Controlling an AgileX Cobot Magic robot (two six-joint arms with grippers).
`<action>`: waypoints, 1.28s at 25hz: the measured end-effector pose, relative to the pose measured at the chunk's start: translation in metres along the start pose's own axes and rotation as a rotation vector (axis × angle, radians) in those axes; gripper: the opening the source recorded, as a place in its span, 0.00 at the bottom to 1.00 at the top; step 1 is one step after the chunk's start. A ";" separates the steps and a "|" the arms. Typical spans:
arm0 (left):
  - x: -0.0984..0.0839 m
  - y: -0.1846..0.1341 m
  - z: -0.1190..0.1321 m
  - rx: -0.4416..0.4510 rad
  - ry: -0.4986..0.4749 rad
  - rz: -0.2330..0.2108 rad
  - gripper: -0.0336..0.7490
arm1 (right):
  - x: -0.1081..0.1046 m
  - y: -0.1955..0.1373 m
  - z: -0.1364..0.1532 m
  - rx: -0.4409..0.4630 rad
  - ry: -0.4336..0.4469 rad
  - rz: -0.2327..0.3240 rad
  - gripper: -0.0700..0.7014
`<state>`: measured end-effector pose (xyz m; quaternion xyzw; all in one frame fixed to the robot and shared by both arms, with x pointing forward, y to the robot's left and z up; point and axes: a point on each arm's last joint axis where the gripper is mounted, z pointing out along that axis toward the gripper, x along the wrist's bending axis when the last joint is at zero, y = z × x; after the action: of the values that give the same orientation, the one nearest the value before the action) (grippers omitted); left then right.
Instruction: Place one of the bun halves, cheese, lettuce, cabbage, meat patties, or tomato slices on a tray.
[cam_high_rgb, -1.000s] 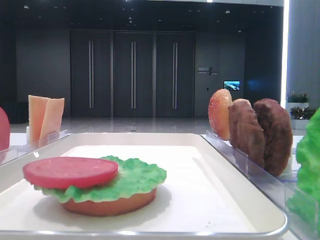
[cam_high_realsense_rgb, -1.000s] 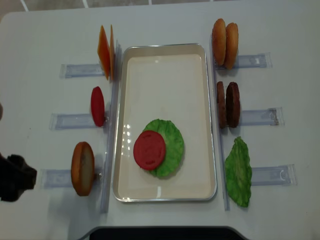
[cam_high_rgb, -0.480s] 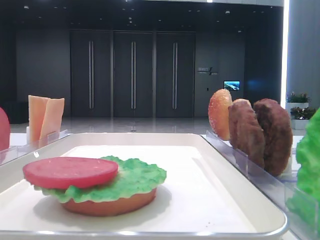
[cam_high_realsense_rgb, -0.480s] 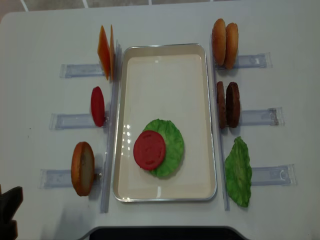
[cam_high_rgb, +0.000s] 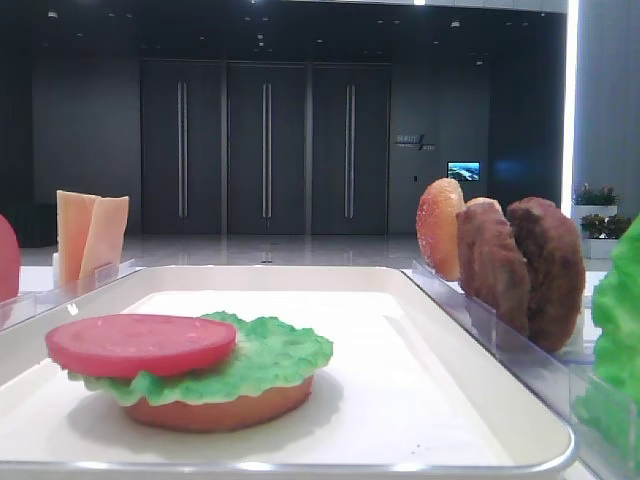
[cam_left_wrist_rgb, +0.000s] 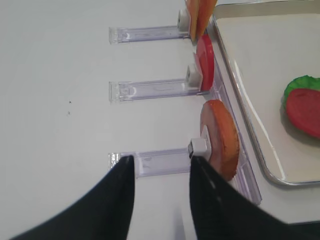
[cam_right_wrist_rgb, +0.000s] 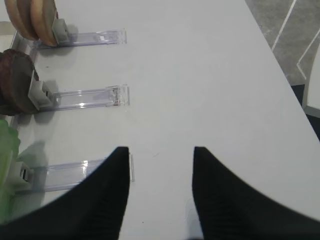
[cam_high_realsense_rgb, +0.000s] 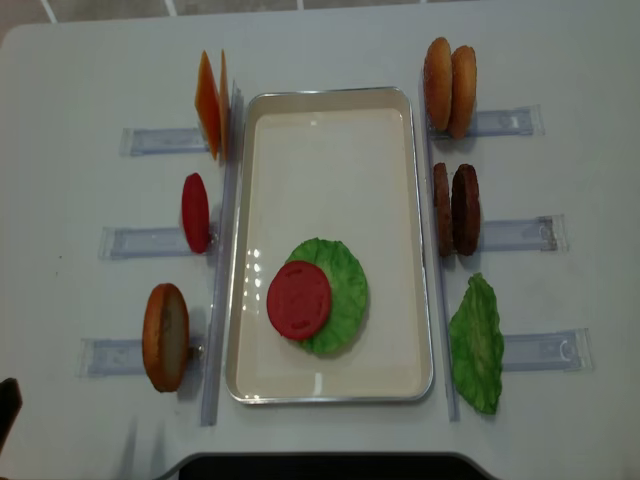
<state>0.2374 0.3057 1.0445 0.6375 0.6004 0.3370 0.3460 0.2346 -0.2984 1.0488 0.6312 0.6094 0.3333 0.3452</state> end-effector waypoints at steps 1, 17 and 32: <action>0.000 -0.001 -0.001 -0.010 0.000 0.000 0.41 | 0.000 0.000 0.000 0.000 0.000 0.000 0.47; 0.000 -0.004 -0.004 -0.037 0.000 -0.002 0.40 | 0.000 0.000 0.000 0.000 0.000 0.000 0.47; 0.000 -0.005 -0.003 -0.033 0.000 -0.001 0.40 | 0.000 0.000 0.000 0.000 0.000 0.000 0.47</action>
<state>0.2326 0.3062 1.0421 0.6313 0.5951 0.3468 0.3565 0.2346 -0.2984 1.0488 0.6312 0.6094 0.3333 0.3452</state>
